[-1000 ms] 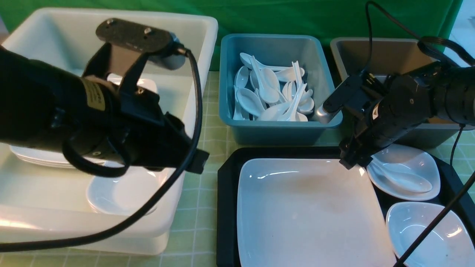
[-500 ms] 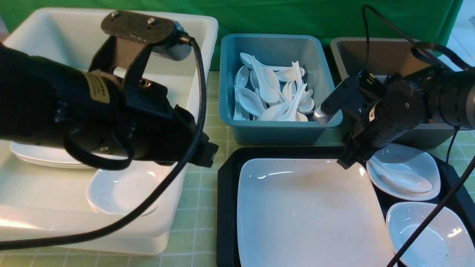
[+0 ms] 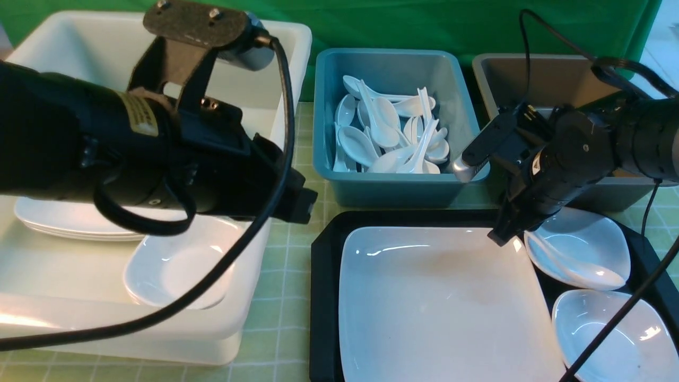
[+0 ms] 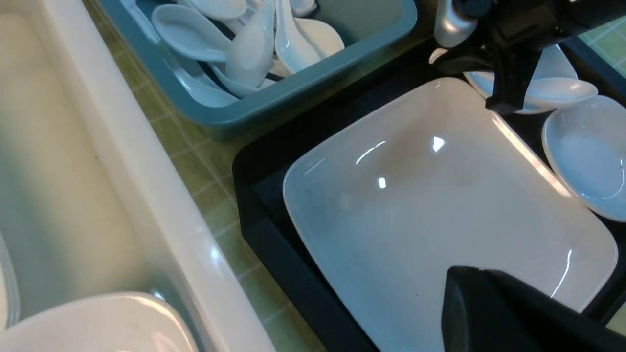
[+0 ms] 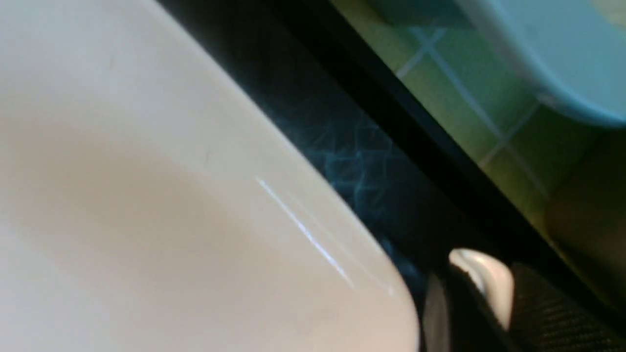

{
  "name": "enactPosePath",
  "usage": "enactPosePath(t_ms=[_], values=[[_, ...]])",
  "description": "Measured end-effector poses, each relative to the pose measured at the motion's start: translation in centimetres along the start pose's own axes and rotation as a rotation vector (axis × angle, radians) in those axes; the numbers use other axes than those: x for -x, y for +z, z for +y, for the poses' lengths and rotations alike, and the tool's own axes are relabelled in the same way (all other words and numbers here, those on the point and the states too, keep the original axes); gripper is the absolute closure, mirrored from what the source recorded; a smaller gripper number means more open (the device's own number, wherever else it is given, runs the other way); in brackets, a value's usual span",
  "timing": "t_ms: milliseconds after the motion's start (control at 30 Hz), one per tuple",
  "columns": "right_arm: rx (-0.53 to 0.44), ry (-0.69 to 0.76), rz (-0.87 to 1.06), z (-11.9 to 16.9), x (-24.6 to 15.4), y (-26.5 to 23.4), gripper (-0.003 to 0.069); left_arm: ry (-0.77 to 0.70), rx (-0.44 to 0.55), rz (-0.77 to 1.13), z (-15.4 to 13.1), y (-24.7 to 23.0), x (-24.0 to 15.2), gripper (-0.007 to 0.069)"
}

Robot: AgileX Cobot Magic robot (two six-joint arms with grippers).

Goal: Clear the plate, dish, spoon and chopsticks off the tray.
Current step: Use the right arm to put the soup spoon into the small storage box in the middle

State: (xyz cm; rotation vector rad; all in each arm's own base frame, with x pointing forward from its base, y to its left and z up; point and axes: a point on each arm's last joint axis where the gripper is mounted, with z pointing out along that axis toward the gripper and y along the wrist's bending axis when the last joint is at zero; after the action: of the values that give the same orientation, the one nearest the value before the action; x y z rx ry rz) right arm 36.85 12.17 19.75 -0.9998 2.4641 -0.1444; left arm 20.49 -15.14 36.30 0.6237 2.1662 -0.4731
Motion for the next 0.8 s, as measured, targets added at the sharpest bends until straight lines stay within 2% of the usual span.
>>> enactPosePath(t_ms=[167,267,400,533,667,800], values=[[0.007,0.070,0.003,-0.2,-0.1,-3.3,0.0543,0.000,0.000,-0.012,0.0,0.0,0.1,0.0642],[0.020,0.133,-0.073,-0.3,0.4,-6.2,0.0543,-0.005,-0.003,-0.067,-0.1,-0.2,0.8,0.0642],[-0.012,0.230,-0.400,-1.0,2.4,-11.9,0.0543,-0.012,-0.010,-0.210,-0.2,-0.5,3.3,0.0642],[-0.040,0.299,-0.670,-2.4,5.3,-16.2,0.0543,-0.006,-0.013,-0.243,-0.4,0.5,6.3,0.0642],[-0.025,0.315,-0.756,-3.9,8.9,-16.5,0.0543,0.008,-0.005,-0.118,-0.3,3.5,7.7,0.0642],[0.028,0.324,-0.698,-4.7,11.9,-12.4,0.0543,0.010,-0.003,0.026,-0.2,6.0,7.4,0.0642]])
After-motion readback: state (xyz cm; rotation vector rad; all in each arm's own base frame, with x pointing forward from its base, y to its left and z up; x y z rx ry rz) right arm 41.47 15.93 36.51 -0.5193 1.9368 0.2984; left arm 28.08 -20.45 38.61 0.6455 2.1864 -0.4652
